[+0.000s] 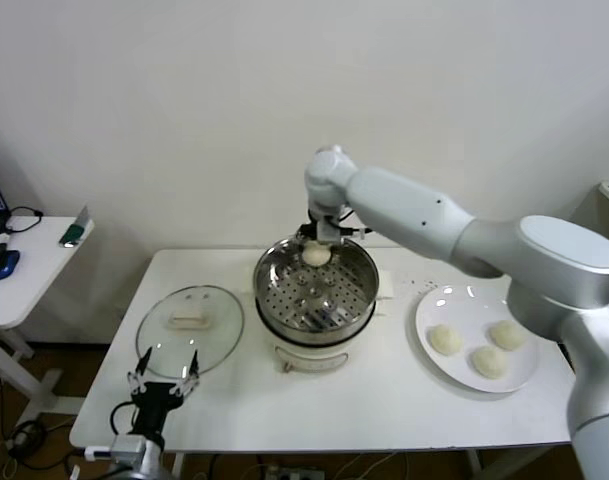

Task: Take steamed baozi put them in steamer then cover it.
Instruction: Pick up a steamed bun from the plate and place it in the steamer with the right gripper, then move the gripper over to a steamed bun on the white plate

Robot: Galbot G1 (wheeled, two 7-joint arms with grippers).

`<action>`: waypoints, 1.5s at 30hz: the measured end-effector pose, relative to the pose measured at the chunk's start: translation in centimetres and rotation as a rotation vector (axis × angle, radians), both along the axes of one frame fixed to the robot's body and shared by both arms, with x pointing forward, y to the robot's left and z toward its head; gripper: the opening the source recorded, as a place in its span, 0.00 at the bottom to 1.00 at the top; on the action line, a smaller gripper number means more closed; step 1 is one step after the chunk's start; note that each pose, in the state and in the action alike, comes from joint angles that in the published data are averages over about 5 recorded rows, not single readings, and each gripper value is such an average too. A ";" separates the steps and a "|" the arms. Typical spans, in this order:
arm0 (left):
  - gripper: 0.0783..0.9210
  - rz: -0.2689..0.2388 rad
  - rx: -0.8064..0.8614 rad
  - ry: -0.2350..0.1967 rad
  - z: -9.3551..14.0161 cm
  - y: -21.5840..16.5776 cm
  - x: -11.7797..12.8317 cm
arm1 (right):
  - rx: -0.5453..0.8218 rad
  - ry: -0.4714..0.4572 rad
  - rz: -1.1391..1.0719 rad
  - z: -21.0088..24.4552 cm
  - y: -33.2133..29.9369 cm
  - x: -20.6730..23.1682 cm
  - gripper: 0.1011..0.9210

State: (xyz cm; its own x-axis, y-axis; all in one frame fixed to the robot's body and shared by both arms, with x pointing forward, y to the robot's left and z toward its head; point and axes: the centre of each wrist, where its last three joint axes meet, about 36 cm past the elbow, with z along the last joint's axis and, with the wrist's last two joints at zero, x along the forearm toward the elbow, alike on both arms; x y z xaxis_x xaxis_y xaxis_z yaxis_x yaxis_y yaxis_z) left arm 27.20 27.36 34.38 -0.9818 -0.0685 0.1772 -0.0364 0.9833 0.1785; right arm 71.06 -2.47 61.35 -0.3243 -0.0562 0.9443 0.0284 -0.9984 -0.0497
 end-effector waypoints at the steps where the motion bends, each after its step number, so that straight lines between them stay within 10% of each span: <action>1: 0.88 0.002 -0.001 0.001 0.0 0.0 0.0 | -0.003 0.002 0.001 -0.3 0.1 0.0 0.74; 31: 0.88 0.034 -0.065 0.012 0.0 -0.3 -0.5 | 0.031 0.015 -0.056 1.0 -2.1 -0.4 0.88; 45: 0.88 0.010 -0.054 0.000 0.5 -0.3 -0.6 | 0.349 0.127 -0.588 6.5 -16.1 -0.5 0.88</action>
